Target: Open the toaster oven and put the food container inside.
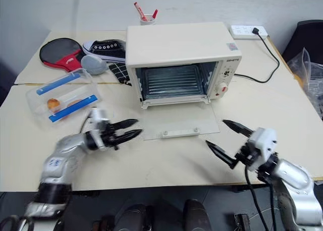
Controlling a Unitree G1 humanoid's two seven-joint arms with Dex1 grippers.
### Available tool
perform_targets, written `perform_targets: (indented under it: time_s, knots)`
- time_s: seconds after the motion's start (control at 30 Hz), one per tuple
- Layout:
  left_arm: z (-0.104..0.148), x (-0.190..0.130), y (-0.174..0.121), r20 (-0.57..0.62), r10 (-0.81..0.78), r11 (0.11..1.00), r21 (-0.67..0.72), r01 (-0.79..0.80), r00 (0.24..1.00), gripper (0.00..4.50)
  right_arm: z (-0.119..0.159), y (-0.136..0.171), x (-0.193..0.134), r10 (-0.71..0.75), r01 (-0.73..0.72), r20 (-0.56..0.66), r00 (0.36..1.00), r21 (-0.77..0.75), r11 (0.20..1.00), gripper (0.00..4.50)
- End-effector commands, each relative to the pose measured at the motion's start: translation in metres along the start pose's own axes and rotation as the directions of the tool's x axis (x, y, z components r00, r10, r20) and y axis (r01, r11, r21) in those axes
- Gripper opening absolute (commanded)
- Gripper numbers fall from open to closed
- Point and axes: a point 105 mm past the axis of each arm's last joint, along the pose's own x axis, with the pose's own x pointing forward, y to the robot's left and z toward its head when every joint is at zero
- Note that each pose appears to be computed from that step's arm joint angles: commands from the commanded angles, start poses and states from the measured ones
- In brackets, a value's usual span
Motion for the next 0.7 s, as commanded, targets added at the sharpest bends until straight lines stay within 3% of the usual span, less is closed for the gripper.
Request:
perform_targets:
  time_s: [0.03,0.13,0.23,0.37,0.6,0.63,0.7]
  knots:
    - [0.026,-0.06,0.013,0.06,0.18,0.983,0.028,-0.182,0.982,3.57,0.009,0.015,0.02,0.1,-0.1,0.055,0.993,-0.018,0.995,4.5]
    - [0.027,-0.113,0.017,0.028,0.351,0.935,0.045,-0.352,0.936,4.48,0.011,0.019,0.032,0.147,-0.146,0.093,0.985,-0.024,0.989,4.5]
    - [0.026,-0.163,0.022,0.03,0.527,0.848,0.04,-0.528,0.849,4.48,0.014,0.025,0.04,0.199,-0.195,0.126,0.972,-0.043,0.98,4.5]
    - [0.023,-0.23,0.025,0.051,0.746,0.664,0.013,-0.748,0.663,4.48,0.021,0.031,0.053,0.247,-0.239,0.185,0.951,-0.065,0.969,4.5]
    - [0.028,-0.273,0.047,0.034,0.913,0.408,-0.089,-0.909,0.407,4.48,0.031,0.038,0.062,0.24,-0.223,0.286,0.927,-0.094,0.97,4.5]
    - [0.032,-0.272,0.054,0.016,0.924,0.382,-0.116,-0.917,0.383,4.48,0.032,0.039,0.062,0.235,-0.219,0.292,0.927,-0.088,0.972,4.5]
    - [0.051,-0.256,0.066,0.049,0.909,0.416,-0.157,-0.896,0.414,4.48,0.034,0.038,0.062,0.228,-0.211,0.297,0.927,-0.091,0.973,4.5]
